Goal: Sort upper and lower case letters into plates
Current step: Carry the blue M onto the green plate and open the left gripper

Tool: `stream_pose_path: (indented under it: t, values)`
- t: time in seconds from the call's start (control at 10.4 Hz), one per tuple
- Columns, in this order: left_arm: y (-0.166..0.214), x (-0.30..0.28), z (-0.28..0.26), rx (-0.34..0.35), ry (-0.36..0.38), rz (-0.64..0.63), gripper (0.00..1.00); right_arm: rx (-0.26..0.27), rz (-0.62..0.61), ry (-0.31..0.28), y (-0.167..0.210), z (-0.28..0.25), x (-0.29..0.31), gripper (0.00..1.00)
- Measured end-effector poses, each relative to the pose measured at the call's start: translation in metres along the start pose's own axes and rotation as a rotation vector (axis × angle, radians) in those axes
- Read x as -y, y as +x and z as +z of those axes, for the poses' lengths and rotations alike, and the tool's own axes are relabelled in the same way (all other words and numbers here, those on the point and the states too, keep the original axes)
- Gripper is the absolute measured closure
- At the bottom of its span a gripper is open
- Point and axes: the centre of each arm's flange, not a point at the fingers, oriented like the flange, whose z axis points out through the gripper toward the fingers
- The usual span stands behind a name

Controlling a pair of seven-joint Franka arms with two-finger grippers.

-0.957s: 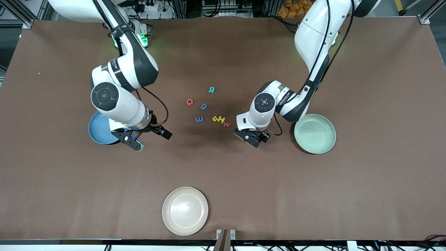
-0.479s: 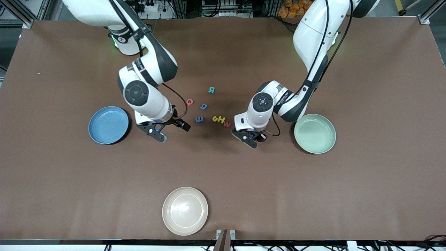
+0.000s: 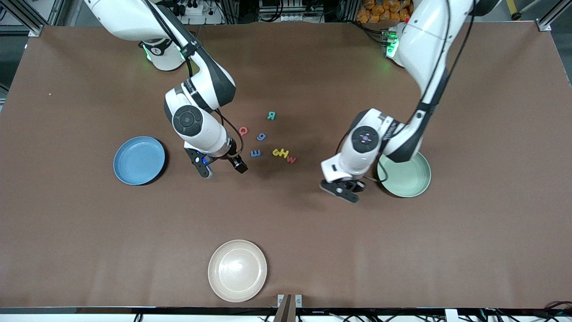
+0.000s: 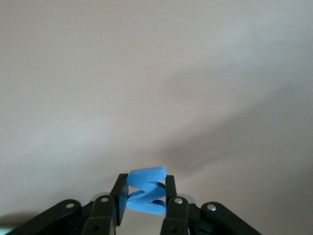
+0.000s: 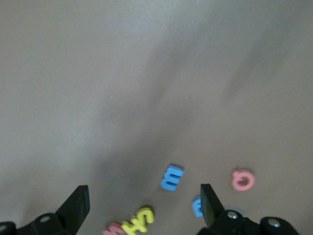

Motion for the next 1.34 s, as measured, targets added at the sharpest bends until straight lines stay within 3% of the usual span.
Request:
stream_pose_path:
  t: [0.19,0.38,0.67,0.96,1.05,1.34]
  values:
    - [-0.018,0.061,-0.033,0.054,0.020,-0.090,0.66,0.010,0.066,0.000,-0.017,0.026,0.001,0.00]
    - [-0.049,0.093,-0.032,0.101,0.028,-0.178,0.66,0.016,0.081,-0.016,-0.028,0.051,-0.001,0.00]
    - [-0.084,0.098,-0.003,0.181,0.049,-0.416,0.66,0.020,0.094,-0.038,-0.035,0.086,-0.004,0.00]
    - [-0.095,0.120,0.006,0.202,0.073,-0.519,0.65,0.022,0.139,-0.046,-0.034,0.108,-0.006,0.00]
    - [-0.098,0.128,0.007,0.206,0.080,-0.533,0.58,0.023,0.155,-0.037,-0.033,0.110,-0.005,0.00]
    - [-0.097,0.130,-0.007,0.187,0.085,-0.545,0.15,0.024,0.165,-0.041,-0.033,0.115,-0.007,0.00]
